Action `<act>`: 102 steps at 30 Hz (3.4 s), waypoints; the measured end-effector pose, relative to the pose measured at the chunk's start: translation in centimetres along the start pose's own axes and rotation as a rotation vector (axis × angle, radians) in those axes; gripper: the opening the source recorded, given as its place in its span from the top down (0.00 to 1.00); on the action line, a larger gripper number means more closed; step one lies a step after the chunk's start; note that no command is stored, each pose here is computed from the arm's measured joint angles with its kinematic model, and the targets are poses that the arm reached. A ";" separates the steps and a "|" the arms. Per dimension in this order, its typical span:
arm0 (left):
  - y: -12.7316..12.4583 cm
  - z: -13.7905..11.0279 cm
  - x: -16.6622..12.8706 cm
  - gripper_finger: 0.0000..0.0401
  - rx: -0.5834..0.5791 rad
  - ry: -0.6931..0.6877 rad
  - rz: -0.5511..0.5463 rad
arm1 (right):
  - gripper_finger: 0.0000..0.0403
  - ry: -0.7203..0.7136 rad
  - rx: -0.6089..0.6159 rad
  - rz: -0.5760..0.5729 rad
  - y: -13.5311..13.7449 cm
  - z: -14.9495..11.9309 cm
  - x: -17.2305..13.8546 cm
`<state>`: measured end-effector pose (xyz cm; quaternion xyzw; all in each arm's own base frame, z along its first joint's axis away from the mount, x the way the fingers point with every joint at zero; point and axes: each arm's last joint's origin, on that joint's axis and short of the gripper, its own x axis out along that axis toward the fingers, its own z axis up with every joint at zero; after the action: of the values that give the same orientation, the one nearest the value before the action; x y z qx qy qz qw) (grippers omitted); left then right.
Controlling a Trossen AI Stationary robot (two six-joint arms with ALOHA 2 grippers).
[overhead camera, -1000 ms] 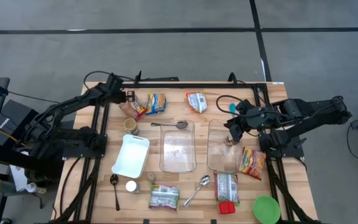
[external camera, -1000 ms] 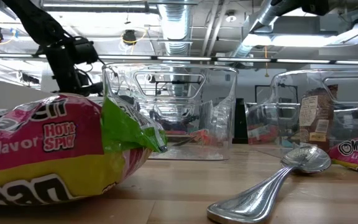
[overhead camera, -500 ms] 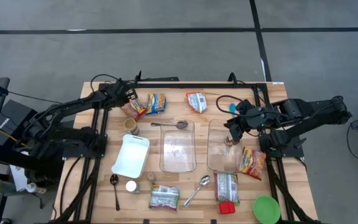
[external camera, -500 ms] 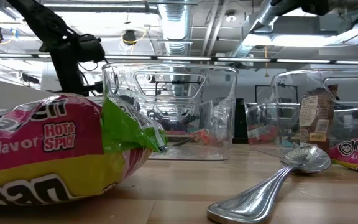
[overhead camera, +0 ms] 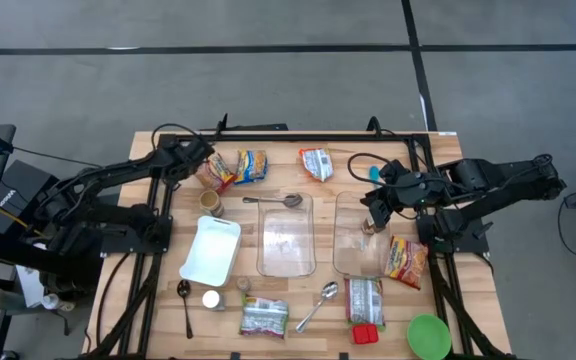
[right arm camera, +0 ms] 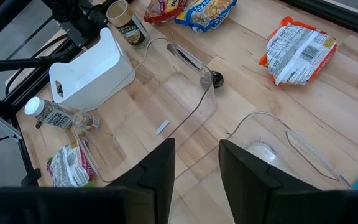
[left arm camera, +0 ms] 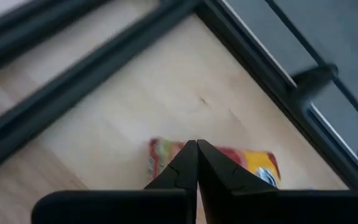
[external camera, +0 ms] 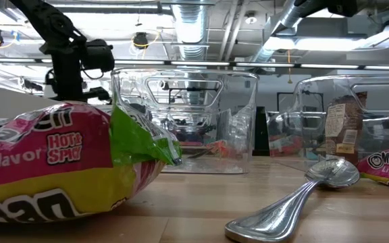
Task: Pick & Place Food Item
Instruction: Put the top red noodle pack into the left transparent bin
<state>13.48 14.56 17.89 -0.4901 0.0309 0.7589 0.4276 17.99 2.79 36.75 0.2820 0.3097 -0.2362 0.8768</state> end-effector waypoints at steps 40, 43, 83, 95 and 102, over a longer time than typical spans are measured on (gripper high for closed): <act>2.2 -0.7 3.0 1.00 -0.073 0.118 -0.042 | 0.71 0.001 0.000 0.001 0.0 0.0 0.0; 2.2 -0.7 3.0 1.00 -0.073 0.117 -0.043 | 0.71 0.001 0.000 0.002 0.0 0.0 0.0; 0.9 -0.5 2.9 1.00 -0.323 0.133 -0.152 | 0.71 0.001 0.001 0.002 0.0 0.0 0.0; -0.1 1.6 1.0 1.00 -0.429 0.092 -0.024 | 0.71 0.001 0.000 0.003 0.0 0.0 0.0; 0.0 2.3 1.1 1.00 -0.466 0.150 0.040 | 0.71 0.001 0.001 0.002 0.0 0.0 0.0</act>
<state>11.64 16.35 18.23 -0.6297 -0.1034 0.7155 0.2844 17.99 2.81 36.75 0.2828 0.3099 -0.2351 0.8768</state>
